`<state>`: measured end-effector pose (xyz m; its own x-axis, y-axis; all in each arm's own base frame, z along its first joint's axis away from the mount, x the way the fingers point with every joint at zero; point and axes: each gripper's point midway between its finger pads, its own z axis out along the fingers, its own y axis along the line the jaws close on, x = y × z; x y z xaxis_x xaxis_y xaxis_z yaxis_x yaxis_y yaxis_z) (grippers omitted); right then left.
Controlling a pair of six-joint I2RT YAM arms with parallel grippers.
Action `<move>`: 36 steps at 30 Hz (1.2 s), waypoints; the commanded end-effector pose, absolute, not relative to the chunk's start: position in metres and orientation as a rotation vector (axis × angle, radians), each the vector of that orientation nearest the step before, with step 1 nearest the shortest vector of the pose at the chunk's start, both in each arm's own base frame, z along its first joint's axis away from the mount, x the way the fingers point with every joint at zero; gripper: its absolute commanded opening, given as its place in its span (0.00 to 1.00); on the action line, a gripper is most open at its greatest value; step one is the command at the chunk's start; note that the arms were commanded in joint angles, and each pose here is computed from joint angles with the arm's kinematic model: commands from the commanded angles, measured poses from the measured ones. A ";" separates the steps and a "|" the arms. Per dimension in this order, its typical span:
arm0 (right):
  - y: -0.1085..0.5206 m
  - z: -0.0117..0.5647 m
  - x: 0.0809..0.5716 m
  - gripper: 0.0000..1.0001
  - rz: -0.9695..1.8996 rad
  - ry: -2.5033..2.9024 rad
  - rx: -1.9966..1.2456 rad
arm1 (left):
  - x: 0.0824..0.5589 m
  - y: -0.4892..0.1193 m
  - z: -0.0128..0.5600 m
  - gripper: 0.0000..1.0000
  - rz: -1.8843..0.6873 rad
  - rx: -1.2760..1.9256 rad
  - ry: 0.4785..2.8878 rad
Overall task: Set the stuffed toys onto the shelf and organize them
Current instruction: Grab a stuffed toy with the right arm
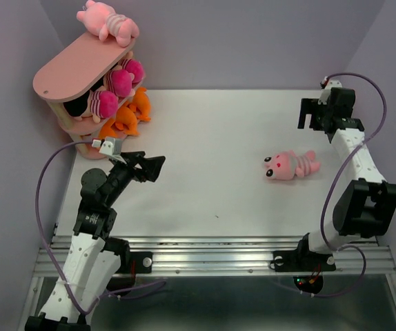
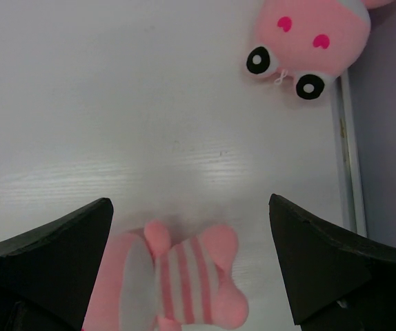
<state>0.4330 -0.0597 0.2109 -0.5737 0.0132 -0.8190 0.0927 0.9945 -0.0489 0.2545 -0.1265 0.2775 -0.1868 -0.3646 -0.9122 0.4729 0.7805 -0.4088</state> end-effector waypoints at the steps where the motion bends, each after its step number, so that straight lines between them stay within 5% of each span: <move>1: -0.099 0.213 0.469 1.00 -0.204 2.160 0.177 | 0.246 -0.134 0.276 0.99 -0.818 0.104 1.556; 14: -0.133 0.168 0.541 1.00 -0.406 2.257 -0.098 | 0.244 -0.134 0.256 0.99 -0.839 0.067 1.606; 30: -0.184 0.119 0.580 0.92 -0.557 2.281 0.036 | 0.249 -0.135 0.247 0.99 -0.835 0.063 1.644; 33: -0.187 0.098 0.586 0.85 -0.563 2.303 0.036 | 0.250 -0.136 0.246 0.99 -0.841 0.070 1.643; 36: -0.189 0.085 0.589 0.66 -0.538 2.312 0.034 | 0.247 -0.144 0.249 0.99 -0.885 0.115 1.631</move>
<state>0.5686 -0.1796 0.0720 -0.7752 -0.1362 -0.6169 0.1355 0.9179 -0.3729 0.2493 -0.1346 0.2347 -0.3136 -0.3906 -0.8655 0.4477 0.7430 -0.4975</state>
